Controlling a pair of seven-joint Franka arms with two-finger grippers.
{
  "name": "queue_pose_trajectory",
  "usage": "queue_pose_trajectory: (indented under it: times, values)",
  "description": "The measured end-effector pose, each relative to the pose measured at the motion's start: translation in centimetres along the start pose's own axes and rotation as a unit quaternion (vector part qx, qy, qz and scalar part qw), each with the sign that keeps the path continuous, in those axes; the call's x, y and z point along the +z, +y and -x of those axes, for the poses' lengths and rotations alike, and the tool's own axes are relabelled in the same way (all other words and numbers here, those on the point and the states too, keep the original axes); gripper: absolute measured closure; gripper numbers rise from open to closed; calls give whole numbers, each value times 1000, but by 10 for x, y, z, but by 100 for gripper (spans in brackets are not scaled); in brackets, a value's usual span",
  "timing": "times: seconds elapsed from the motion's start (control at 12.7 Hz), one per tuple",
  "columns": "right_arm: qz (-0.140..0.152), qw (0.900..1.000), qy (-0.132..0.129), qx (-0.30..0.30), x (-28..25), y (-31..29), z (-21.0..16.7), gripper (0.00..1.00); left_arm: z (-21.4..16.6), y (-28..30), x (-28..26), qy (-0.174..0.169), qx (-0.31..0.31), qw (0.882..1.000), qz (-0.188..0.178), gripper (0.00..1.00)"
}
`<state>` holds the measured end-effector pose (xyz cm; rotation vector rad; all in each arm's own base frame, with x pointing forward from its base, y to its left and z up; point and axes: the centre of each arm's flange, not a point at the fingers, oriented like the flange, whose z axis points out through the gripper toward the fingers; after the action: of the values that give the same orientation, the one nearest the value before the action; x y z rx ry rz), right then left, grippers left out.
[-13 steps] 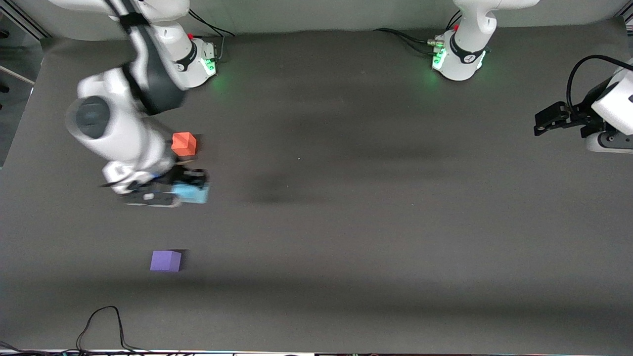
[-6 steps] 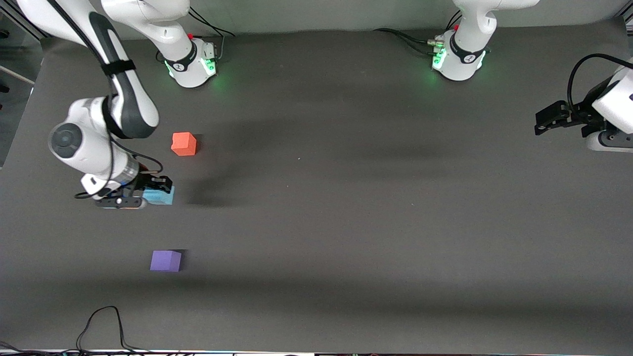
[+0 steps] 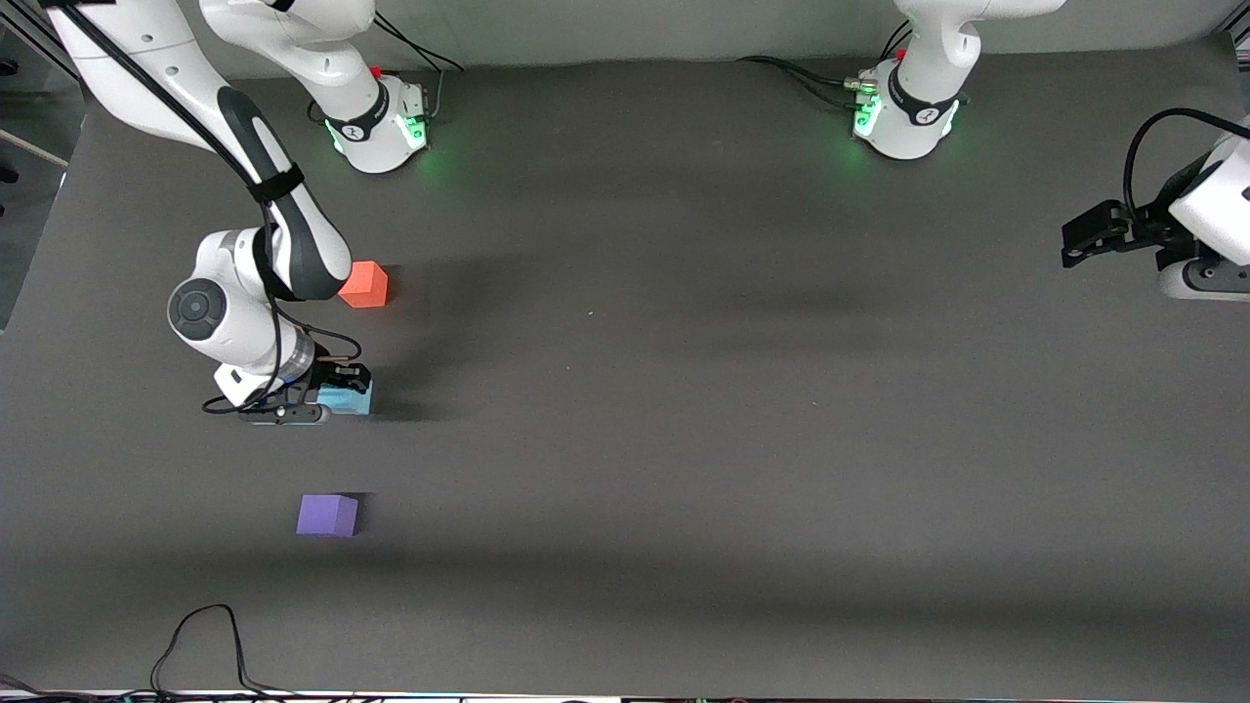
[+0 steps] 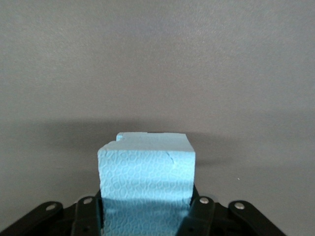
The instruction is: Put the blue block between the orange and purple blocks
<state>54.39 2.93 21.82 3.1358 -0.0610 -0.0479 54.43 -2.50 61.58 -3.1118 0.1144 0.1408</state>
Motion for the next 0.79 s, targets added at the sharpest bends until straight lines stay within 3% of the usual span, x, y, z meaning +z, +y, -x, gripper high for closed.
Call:
queue_pose_trajectory:
  times: [0.24, 0.55, 0.79]
  values:
    - [0, 1000, 3, 0, 16, 0, 0, 43, 0, 0, 0, 0, 0, 1000, 0, 0]
    - [-2, 1000, 16, 1, 8, 0, -5, 4, 0, 1, 0, 1, 0, 1000, 5, 0]
    - [-5, 999, 54, 7, -71, 6, -16, 0, 0, 1, 0, 1, 0, 1000, 5, 0]
